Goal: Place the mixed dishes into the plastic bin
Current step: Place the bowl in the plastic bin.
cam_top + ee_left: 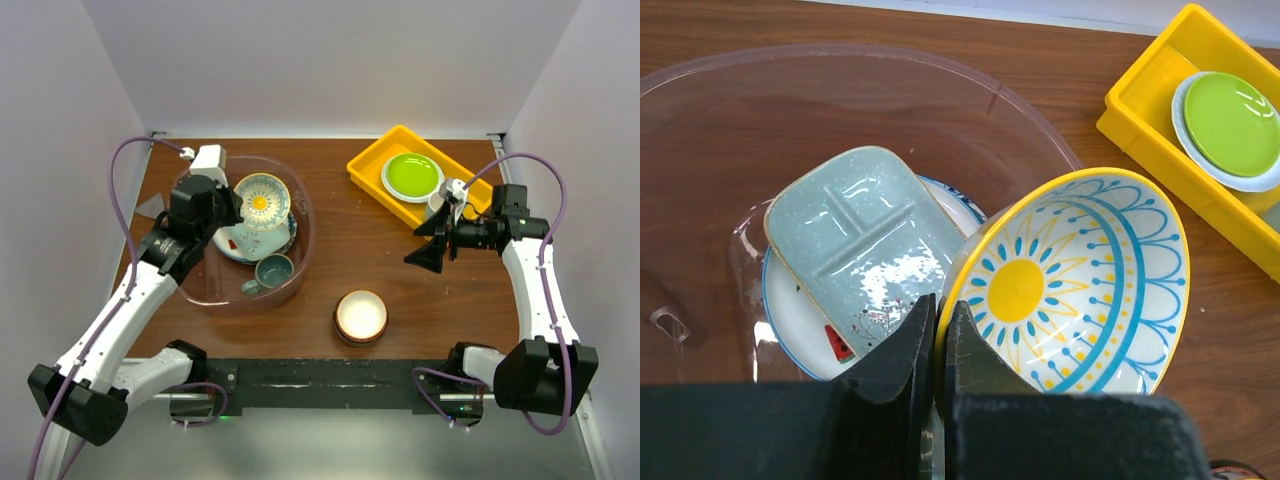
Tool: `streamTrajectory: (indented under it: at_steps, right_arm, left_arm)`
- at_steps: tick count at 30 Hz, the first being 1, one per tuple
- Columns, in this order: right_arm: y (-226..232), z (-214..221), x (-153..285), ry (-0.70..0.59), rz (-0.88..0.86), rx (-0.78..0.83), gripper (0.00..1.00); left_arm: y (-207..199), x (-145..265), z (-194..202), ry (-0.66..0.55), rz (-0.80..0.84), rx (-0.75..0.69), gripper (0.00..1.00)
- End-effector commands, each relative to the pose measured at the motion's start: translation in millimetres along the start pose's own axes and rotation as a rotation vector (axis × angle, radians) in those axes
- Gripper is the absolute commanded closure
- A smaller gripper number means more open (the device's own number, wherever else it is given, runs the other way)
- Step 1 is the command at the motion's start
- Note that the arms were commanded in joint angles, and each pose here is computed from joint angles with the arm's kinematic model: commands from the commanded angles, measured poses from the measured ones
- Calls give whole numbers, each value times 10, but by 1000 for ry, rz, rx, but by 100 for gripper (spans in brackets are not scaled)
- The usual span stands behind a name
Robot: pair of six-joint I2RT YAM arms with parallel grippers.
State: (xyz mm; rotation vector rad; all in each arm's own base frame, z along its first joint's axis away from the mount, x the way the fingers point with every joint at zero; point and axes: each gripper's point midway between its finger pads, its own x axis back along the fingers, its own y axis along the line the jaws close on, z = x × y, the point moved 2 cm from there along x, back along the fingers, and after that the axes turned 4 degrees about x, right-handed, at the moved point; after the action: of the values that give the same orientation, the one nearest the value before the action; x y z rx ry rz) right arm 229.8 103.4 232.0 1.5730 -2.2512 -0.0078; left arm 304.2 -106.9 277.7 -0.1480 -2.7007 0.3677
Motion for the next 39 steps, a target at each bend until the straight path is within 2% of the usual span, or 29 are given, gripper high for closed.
streamTrajectory:
  at_steps: [1,12,22,34,39]
  right_arm:
    - [-9,-39,17,-8,13,27,2]
    - [-9,-39,17,-8,13,27,2]
    - [1,-37,18,-9,12,29,2]
    - [9,-44,24,-9,14,33,2]
    - [21,-57,34,-11,18,43,2]
  left_arm:
    - [-65,-10,-237,-96,42,12,100]
    - [175,-397,-139,-29,-55,9,100]
    - [489,-911,323,145,-99,10,100]
    - [608,-1092,766,286,-66,35,100]
    - [628,-1111,823,309,-64,45,100]
